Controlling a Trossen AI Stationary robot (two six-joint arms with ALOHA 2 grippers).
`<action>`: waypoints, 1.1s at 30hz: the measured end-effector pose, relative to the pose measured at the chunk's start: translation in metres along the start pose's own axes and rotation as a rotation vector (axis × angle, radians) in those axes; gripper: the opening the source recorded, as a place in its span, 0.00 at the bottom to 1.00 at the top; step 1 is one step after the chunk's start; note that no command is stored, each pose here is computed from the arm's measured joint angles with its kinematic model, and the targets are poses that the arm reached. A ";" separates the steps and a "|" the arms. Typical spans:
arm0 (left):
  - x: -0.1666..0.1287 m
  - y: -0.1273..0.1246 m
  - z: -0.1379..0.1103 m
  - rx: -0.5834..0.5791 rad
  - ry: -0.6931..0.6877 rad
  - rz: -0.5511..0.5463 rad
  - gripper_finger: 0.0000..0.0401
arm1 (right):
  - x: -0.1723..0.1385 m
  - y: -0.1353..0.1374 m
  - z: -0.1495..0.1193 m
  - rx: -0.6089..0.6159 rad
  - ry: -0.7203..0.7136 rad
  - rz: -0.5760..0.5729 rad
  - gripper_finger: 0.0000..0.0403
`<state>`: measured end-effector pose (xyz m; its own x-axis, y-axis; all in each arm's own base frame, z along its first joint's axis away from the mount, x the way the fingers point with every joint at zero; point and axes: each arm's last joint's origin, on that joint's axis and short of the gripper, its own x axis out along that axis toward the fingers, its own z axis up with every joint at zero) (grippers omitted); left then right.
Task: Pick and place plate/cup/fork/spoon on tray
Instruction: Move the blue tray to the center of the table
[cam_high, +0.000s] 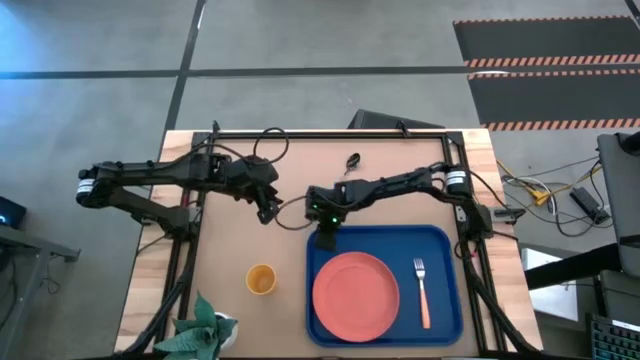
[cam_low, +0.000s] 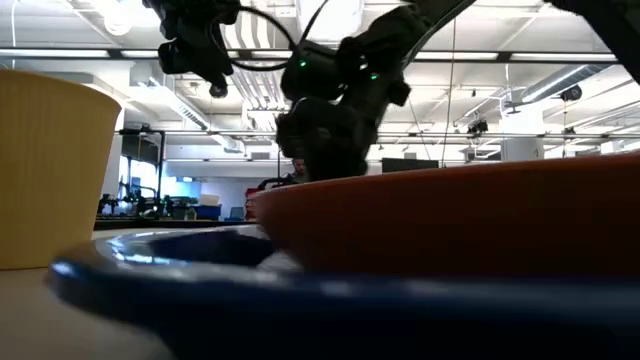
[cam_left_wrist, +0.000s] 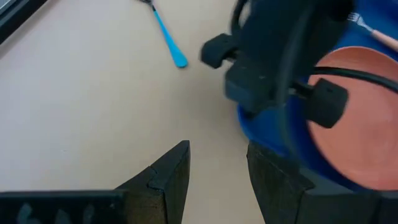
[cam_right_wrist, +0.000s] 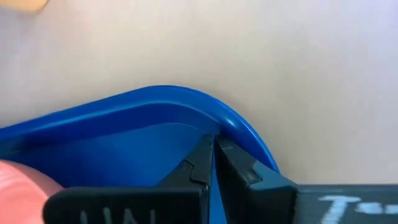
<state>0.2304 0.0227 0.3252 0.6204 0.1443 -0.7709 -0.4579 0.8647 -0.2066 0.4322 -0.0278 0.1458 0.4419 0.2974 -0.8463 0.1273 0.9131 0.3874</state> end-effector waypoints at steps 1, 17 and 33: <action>0.000 0.000 0.000 0.000 0.000 0.000 0.35 | -0.001 -0.002 0.004 -0.010 -0.008 -0.001 0.03; 0.000 0.000 0.000 0.000 -0.010 0.019 0.35 | -0.039 -0.049 0.040 -0.031 -0.136 -0.032 0.03; 0.001 0.001 0.000 0.005 -0.009 0.020 0.35 | -0.029 -0.002 0.005 -0.053 0.119 0.019 0.03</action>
<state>0.2307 0.0234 0.3246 0.6163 0.1660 -0.7698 -0.4671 0.8641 -0.1876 0.4239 -0.0395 0.1717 0.3346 0.3429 -0.8778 0.0711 0.9196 0.3864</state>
